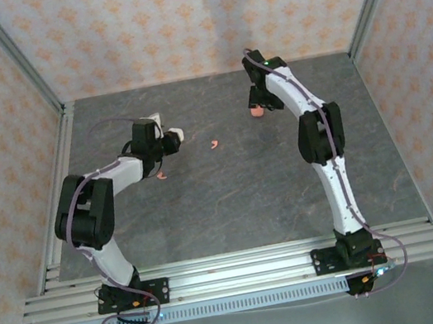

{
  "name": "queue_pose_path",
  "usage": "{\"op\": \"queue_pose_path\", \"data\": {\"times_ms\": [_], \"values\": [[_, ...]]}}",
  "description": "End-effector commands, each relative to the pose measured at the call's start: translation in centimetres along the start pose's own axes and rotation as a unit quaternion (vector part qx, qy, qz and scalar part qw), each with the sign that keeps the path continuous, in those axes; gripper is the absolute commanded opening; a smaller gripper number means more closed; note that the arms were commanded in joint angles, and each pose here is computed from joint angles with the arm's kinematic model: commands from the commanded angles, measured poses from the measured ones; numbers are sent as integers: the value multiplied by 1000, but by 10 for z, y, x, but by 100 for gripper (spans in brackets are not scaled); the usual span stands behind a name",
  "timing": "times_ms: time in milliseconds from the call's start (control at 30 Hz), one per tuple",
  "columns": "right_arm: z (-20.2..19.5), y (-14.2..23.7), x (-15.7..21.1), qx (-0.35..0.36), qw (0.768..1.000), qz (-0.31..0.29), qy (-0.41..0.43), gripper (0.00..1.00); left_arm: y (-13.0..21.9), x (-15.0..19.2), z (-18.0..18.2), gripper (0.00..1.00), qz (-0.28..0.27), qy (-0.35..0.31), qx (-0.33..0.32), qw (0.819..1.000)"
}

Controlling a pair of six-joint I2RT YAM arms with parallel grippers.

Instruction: Insert the wireless bluetooth earbuds into the charging case

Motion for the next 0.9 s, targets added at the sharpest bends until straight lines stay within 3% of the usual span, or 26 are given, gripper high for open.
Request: {"op": "queue_pose_path", "data": {"times_ms": [0, 167, 633, 867], "values": [[-10, -8, -1, 39, 999, 13, 6, 70, -7, -7, 6, 6, 6, 19, 6, 1000], [-6, -21, -3, 30, 999, 11, -2, 74, -10, -9, 14, 12, 16, 19, -4, 1000], [5, -47, -4, -3, 1000, 25, -17, 75, 0, -15, 23, 55, 15, 0, -56, 998], [10, -38, -8, -22, 999, 20, -32, 76, 5, -18, 21, 60, 9, -5, -58, 998]]}}
Point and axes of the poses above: each hand's point on the last joint's axis, 136 mm out from that joint toward the fingers, its own y axis back along the fingers, its own z axis along the line the jaws close on, x = y × z, the point moved 7 cm from there along y, back along the fingers, and after that the axes turned 6 degrees about -y, right-handed, at the moved point
